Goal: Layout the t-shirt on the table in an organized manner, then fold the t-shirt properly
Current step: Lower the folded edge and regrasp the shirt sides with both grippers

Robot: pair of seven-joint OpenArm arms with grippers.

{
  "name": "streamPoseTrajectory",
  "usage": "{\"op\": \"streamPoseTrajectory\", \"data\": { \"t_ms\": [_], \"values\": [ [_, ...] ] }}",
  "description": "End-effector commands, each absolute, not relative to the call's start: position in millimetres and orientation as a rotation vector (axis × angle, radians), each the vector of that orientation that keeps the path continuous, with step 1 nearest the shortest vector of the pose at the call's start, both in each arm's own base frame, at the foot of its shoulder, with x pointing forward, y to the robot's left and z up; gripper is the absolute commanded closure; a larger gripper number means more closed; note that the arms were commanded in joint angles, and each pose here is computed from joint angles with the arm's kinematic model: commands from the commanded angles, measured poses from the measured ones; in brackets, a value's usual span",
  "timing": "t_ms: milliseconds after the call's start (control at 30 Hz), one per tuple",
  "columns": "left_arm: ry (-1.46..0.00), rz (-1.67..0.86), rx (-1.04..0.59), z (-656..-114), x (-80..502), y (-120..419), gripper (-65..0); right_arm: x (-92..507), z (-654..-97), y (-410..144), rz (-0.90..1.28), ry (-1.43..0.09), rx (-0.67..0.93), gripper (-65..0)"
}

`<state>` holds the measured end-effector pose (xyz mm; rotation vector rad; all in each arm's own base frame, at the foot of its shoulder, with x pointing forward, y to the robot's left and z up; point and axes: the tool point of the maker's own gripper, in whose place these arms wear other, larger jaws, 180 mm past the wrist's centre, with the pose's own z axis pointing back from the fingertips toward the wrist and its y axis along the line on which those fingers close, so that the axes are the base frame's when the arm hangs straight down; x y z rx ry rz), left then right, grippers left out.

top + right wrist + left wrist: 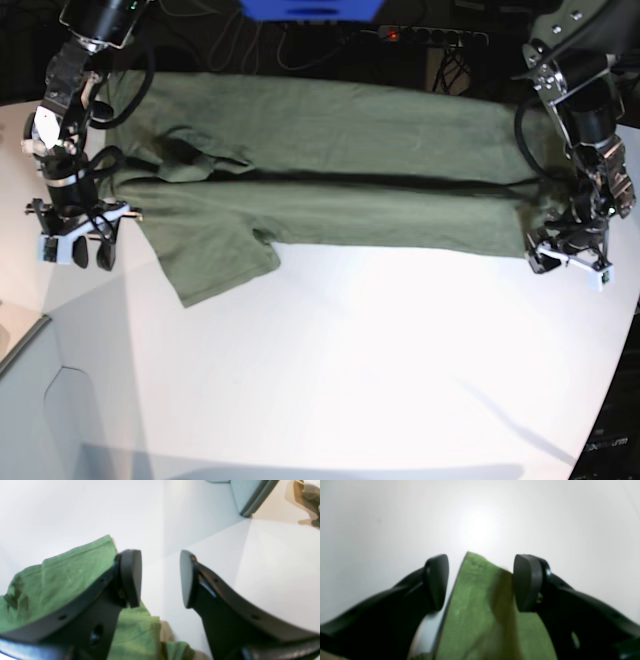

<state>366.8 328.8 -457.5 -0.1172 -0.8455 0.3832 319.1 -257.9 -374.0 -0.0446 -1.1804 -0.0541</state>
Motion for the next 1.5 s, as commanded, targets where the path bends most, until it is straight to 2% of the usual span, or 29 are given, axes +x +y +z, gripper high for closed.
{"op": "streamPoseTrajectory", "data": {
  "t_ms": [0, 67, 100, 233, 400, 600, 833, 1033, 1167, 1467],
  "values": [
    [-0.899, 0.380, -0.102, -440, 379, 340, -39.3, 333, -352, -261, -0.051, -1.258, -0.046, -25.2],
    [-0.898, 0.379, -0.103, -440, 379, 339, -37.8, 334, -351, -261, -0.051, -1.261, -0.046, -25.2],
    [-0.896, 0.378, -0.103, -441, 378, 339, -34.8, 334, -351, -261, -0.052, -1.262, -0.046, -25.2],
    [-0.896, 0.378, -0.104, -441, 378, 338, -18.4, 343, -349, -252, -0.035, -1.270, -0.025, -25.2],
    [-0.897, 0.378, -0.108, -441, 379, 337, -0.1, 353, -372, -238, -0.035, -1.218, 0.032, -25.4],
    [-0.899, 0.378, -0.103, -440, 379, 340, -0.1, 369, -385, -234, -0.065, -1.193, 0.071, -32.5],
    [-0.906, 0.376, -0.100, -437, 380, 341, -0.1, 380, -423, -227, 0.042, -1.055, 0.042, -39.3],
    [-0.919, 0.377, -0.096, -433, 382, 343, -0.1, 384, -424, -224, 0.043, -1.054, 0.047, -39.4],
    [-0.984, 0.345, -0.070, -408, 392, 346, -0.1, 384, -423, -224, 0.043, -1.055, 0.047, -39.4],
    [-0.996, 0.334, -0.058, -404, 389, 348, -0.1, 384, -423, -224, 0.045, -1.054, 0.047, -39.6]
  ]
}}
